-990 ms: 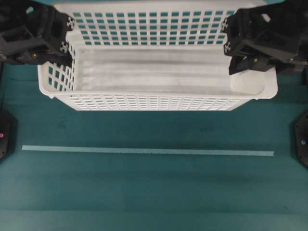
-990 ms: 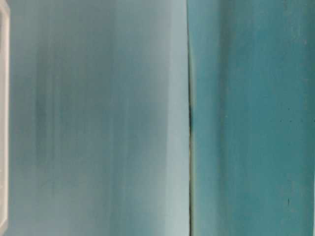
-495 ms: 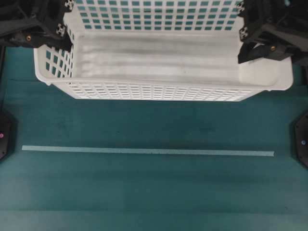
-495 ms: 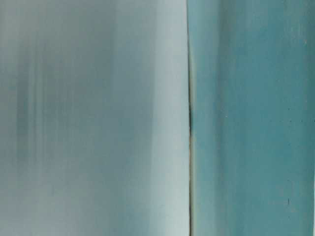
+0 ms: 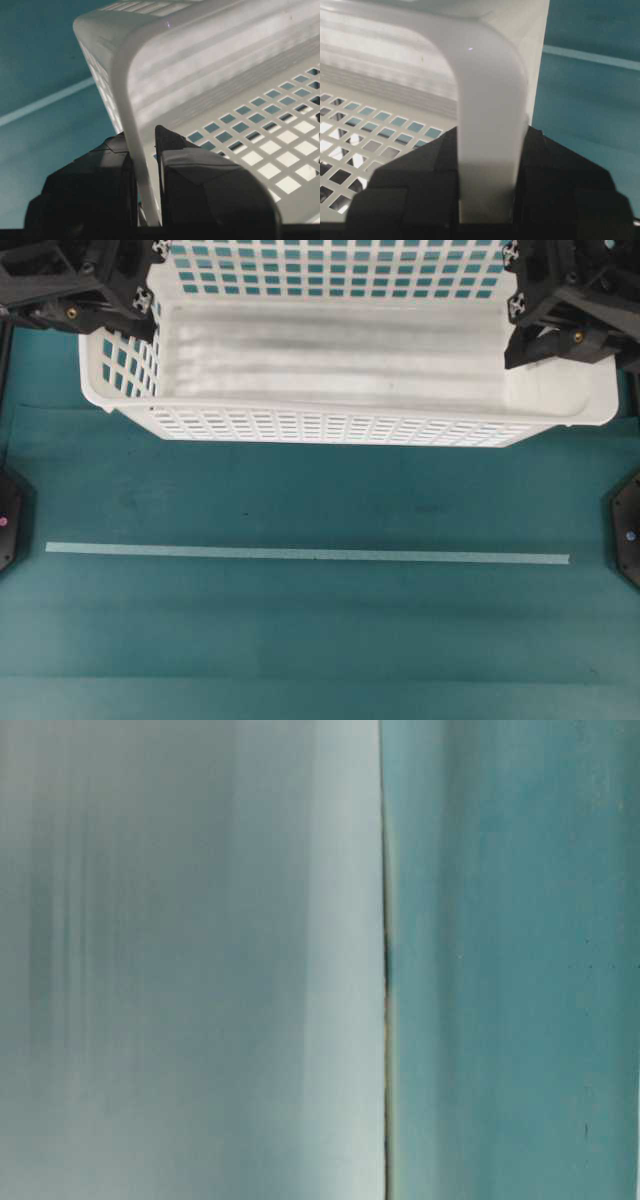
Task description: Lift the white basket with both hands.
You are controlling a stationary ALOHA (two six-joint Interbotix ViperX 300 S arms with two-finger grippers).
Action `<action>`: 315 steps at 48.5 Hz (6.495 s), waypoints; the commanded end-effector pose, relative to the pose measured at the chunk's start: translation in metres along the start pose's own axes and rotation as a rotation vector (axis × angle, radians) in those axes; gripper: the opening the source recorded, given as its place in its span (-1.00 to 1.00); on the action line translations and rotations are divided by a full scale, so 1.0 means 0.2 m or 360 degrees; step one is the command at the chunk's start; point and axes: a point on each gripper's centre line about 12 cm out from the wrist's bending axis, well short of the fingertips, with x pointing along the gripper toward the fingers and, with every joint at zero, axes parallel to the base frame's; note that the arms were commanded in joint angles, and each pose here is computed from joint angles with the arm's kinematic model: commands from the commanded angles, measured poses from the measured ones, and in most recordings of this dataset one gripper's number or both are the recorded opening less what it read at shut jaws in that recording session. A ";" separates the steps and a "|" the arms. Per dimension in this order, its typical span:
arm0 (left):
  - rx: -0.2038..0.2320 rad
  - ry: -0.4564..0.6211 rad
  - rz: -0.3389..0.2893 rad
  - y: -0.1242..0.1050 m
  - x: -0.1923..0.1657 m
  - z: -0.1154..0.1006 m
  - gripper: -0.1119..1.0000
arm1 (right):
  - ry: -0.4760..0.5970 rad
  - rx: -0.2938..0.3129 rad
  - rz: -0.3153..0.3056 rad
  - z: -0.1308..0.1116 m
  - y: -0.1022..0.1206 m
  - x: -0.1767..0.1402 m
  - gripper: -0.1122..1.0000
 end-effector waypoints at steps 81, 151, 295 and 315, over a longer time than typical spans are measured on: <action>0.0026 0.0125 0.0248 0.36 0.75 -0.20 -0.73 | 0.0090 -0.0096 -0.0217 -0.02 -0.38 0.76 -0.43; -0.0063 0.0148 0.0302 0.72 1.25 -0.39 -0.73 | 0.0117 -0.0088 -0.0316 -0.08 -0.66 1.38 -0.43; -0.0094 0.0130 0.0208 0.79 1.49 -0.48 0.76 | 0.0119 0.0048 -0.0288 -0.12 -0.81 1.59 0.94; -0.0098 0.0080 0.0097 0.79 1.30 -0.47 0.76 | 0.0031 0.0061 -0.0087 -0.04 -0.75 1.39 0.94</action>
